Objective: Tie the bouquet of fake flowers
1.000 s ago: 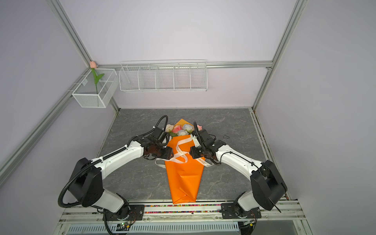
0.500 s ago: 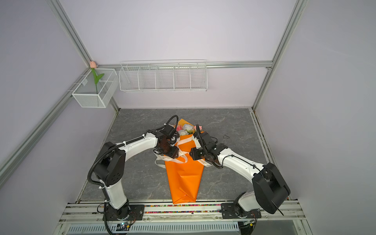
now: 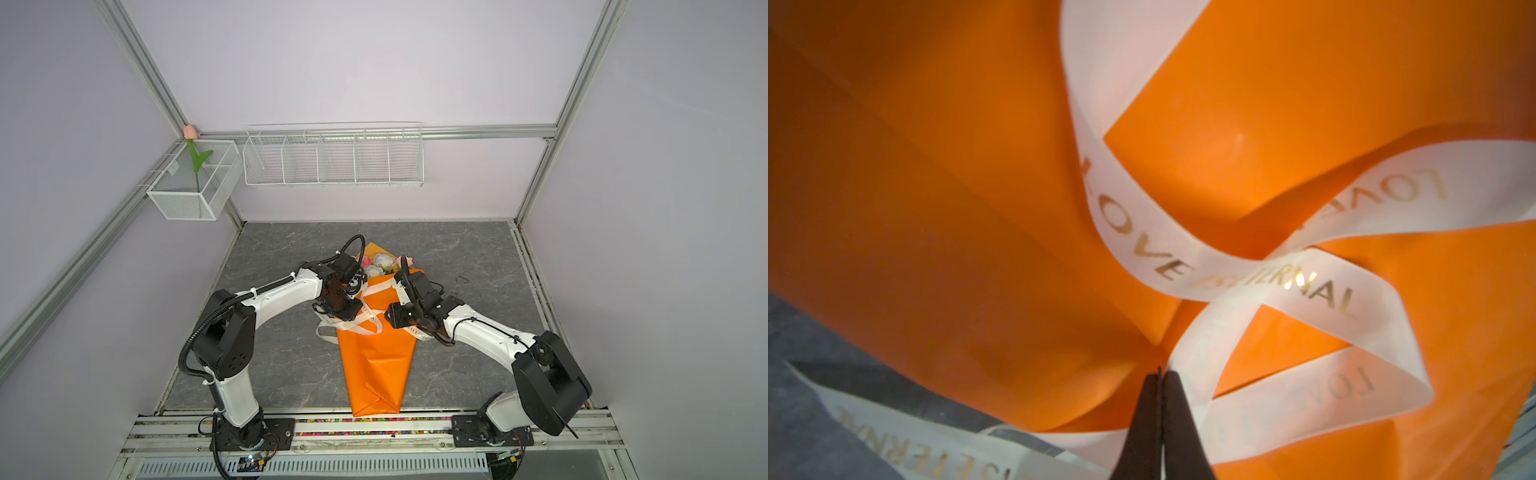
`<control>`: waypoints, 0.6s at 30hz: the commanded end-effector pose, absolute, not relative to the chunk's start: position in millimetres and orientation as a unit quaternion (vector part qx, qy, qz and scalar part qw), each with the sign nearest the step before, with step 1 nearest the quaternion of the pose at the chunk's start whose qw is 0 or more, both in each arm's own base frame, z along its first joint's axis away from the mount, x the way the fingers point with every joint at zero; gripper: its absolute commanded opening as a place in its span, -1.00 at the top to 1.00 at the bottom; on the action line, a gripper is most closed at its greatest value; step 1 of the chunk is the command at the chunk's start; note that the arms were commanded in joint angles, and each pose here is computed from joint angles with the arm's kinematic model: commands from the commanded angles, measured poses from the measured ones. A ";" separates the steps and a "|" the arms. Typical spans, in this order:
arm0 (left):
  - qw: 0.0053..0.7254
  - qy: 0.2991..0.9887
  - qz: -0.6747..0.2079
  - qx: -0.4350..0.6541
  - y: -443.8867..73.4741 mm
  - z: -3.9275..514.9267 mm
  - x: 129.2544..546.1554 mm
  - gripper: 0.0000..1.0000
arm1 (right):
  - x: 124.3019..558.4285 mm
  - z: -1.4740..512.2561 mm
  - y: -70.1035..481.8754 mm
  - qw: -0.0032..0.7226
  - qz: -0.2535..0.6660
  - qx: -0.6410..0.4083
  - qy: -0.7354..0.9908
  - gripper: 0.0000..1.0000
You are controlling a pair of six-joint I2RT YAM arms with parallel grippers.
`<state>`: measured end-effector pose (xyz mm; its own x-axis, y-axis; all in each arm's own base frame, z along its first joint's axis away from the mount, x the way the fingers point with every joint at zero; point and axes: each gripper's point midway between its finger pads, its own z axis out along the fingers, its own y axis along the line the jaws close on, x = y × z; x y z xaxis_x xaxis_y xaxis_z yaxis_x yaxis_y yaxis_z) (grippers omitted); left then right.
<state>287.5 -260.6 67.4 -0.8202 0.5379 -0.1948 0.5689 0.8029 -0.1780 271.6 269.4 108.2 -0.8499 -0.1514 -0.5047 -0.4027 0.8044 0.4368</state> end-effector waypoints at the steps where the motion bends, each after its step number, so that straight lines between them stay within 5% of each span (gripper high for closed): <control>1: 0.087 0.940 -0.125 0.304 -264.5 97.8 286.9 1.00 | 270.0 105.7 280.2 0.225 0.289 -0.157 0.917 0.25; 18: 0.117 0.930 -0.186 0.295 -271.3 147.9 271.7 1.00 | 275.5 133.3 287.6 0.319 0.230 -0.282 0.875 0.19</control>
